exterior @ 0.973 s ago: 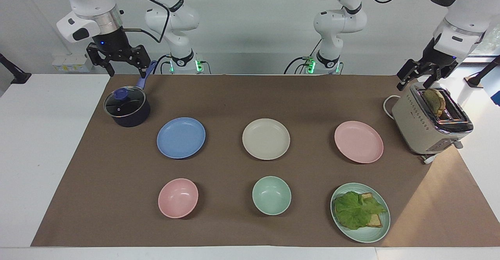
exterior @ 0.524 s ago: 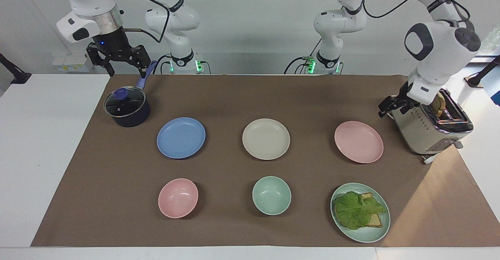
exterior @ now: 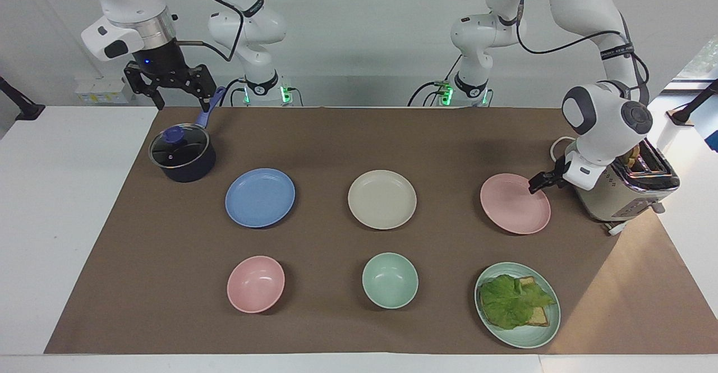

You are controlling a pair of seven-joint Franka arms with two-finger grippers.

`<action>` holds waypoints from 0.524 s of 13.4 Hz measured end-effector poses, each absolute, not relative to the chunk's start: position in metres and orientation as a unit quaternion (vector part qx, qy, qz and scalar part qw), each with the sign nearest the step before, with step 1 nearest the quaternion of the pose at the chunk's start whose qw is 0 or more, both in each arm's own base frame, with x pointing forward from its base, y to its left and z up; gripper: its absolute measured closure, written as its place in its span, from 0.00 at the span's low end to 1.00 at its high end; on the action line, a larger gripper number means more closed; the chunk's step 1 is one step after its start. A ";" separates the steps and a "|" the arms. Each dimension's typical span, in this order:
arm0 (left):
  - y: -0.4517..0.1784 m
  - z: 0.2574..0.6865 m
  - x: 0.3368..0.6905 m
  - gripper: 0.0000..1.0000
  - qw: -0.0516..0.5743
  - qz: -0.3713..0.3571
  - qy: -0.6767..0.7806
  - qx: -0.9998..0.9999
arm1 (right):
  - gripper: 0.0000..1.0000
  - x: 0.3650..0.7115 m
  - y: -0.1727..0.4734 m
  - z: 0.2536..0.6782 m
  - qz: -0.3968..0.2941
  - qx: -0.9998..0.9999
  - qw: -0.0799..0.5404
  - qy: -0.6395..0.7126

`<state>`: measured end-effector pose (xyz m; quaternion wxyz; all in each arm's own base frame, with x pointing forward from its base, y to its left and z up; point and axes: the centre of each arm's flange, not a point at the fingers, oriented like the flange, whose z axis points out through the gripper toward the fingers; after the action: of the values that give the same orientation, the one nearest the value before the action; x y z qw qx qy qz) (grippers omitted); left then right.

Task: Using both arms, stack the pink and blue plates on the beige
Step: 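Reach the left gripper to the pink plate rim and grasp it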

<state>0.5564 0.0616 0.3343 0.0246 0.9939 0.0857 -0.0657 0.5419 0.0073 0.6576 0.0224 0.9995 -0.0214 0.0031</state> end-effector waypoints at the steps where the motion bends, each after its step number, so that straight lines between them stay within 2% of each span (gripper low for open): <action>1: 0.061 0.331 0.554 0.00 0.025 -0.069 0.086 0.994 | 0.00 0.542 0.007 0.658 0.003 1.000 0.022 -0.021; 6: 0.059 0.315 0.542 0.00 0.023 -0.087 0.114 0.989 | 0.00 0.542 0.007 0.658 0.003 1.000 0.022 -0.021; 7: 0.058 0.315 0.542 0.11 0.021 -0.087 0.134 0.987 | 0.00 0.542 0.007 0.658 0.003 1.000 0.022 -0.021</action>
<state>0.5418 0.0583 0.3148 0.0210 0.9869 0.1338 -0.0873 0.5419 0.0073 0.6576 0.0224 0.9995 -0.0214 0.0031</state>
